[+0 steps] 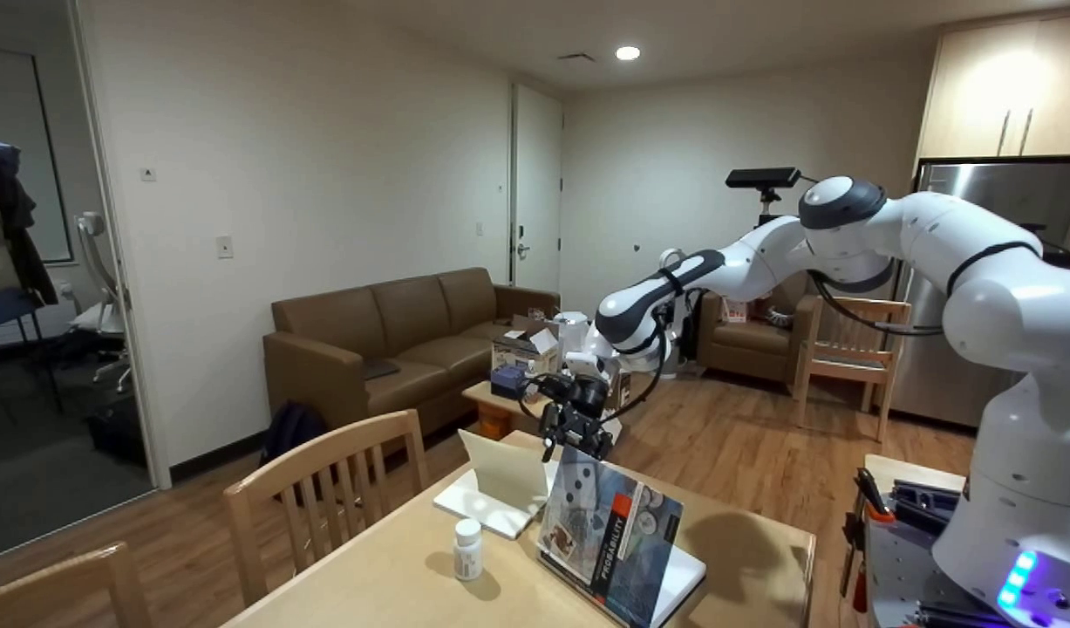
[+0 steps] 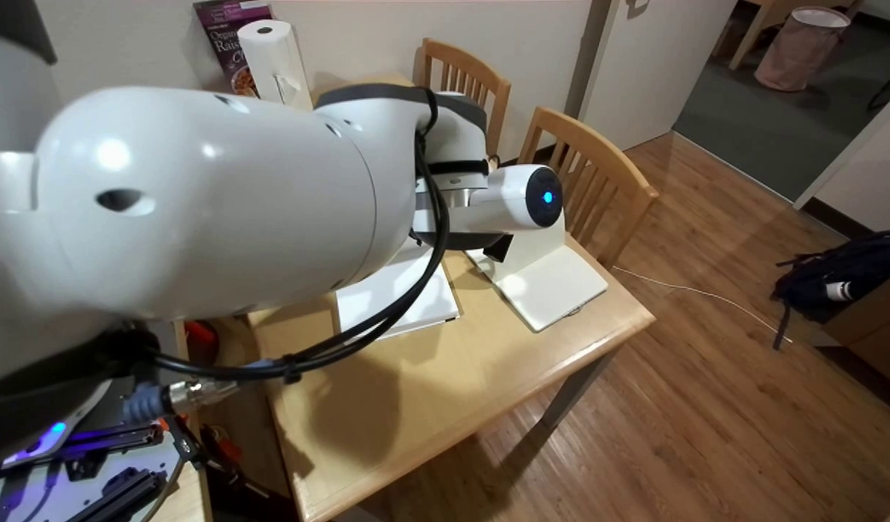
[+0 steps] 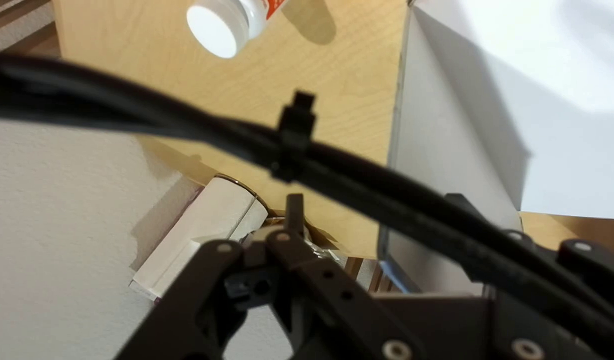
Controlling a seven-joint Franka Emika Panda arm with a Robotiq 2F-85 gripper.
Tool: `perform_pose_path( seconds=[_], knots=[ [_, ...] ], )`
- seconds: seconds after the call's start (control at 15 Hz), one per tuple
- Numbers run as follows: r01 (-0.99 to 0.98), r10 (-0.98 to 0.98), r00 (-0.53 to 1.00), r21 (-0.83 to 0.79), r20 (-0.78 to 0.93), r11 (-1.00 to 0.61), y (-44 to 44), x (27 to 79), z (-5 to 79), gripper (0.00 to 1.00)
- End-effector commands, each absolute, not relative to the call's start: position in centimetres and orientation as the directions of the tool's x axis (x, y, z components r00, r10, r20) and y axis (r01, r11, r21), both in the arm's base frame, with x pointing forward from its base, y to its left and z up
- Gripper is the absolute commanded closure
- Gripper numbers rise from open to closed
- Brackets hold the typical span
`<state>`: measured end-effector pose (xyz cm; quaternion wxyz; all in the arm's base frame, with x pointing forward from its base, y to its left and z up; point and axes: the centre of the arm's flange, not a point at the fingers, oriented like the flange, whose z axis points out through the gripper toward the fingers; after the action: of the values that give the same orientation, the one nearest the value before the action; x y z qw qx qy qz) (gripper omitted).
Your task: Close the open book on the left
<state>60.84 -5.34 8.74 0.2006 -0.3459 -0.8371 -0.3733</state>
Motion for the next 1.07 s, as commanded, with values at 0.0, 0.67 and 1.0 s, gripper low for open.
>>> perform_pose_path(
  seconds=[0.0,0.67,1.0],
  knots=[
    [0.729,0.429,-0.68,0.486,0.594,0.482,-5.3,60.8,8.7,0.28],
    [0.748,0.551,-0.664,0.431,0.507,0.505,-5.2,62.9,9.5,0.0],
    [0.738,0.647,-0.674,0.308,0.356,0.6,-4.0,66.7,11.7,0.0]
  ],
)
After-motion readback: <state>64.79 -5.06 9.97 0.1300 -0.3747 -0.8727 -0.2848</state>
